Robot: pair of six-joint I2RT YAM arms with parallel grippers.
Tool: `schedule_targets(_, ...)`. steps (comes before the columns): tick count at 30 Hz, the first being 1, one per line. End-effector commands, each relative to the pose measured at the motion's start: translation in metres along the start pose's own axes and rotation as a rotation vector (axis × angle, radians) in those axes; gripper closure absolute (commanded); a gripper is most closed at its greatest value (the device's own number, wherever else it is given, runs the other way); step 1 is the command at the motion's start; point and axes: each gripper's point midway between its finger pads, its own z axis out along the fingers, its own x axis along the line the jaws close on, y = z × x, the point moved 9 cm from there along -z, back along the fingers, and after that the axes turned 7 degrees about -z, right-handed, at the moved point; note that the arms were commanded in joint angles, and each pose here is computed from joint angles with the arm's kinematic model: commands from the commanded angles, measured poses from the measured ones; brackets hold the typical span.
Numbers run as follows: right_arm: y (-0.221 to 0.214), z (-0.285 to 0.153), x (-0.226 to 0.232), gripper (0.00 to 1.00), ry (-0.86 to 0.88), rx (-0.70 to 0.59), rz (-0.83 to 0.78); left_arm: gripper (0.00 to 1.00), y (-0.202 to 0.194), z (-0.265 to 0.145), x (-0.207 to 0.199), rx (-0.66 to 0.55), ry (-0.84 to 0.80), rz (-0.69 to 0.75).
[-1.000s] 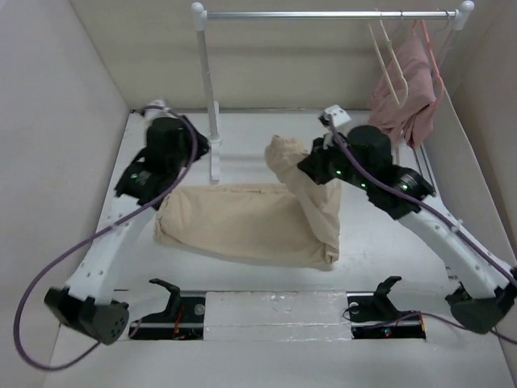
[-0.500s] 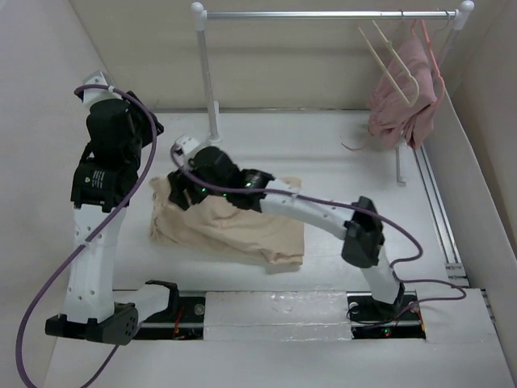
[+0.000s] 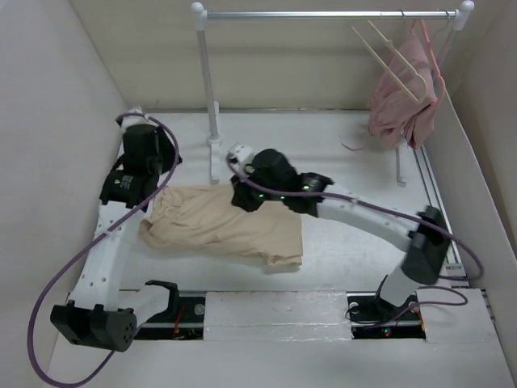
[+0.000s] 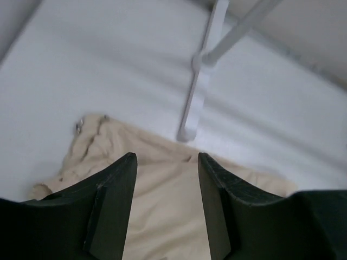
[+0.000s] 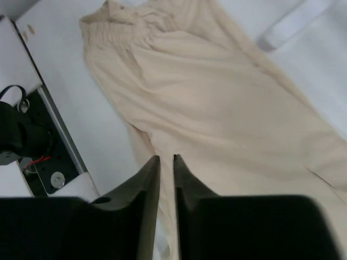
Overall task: Place the trousers on the hanger
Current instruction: Fold the trousers at the center of the board.
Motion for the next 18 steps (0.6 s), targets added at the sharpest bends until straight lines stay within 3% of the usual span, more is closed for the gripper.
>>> schedule_targets(1, -0.005, -0.056, -0.008, 0.82, -0.06, -0.089, -0.046, 0.56, -0.068, 0.017, 0.009, 0.22, -0.075, 0.014)
schedule_targets(3, -0.047, -0.073, -0.013, 1.0, -0.091, 0.016, -0.04, 0.56, -0.117, 0.026, 0.012, 0.329, -0.075, 0.018)
schedule_targets(5, -0.079, -0.083, -0.017, 1.0, -0.145, 0.108, -0.032, 0.56, -0.154, 0.032, 0.016, 0.442, -0.088, 0.03)
schedule_targets(6, -0.102, -0.09, -0.021, 0.92, -0.16, 0.149, -0.015, 0.56, -0.166, 0.035, 0.012, 0.466, -0.117, 0.034)
schedule_targets(7, -0.122, -0.096, -0.022, 0.73, -0.166, 0.167, 0.012, 0.57, -0.187, 0.047, 0.019, 0.523, -0.08, 0.043)
schedule_targets(11, -0.148, -0.099, -0.023, 0.68, -0.155, 0.177, 0.035, 0.57, -0.205, 0.065, 0.031, 0.551, 0.018, 0.105)
schedule_targets(15, -0.193, -0.09, -0.036, 0.88, -0.178, 0.311, 0.103, 0.57, -0.219, 0.084, 0.058, 0.594, 0.16, 0.116)
schedule_targets(18, -0.216, -0.087, -0.035, 0.93, -0.167, 0.364, 0.136, 0.58, -0.226, 0.097, 0.078, 0.627, 0.308, 0.097)
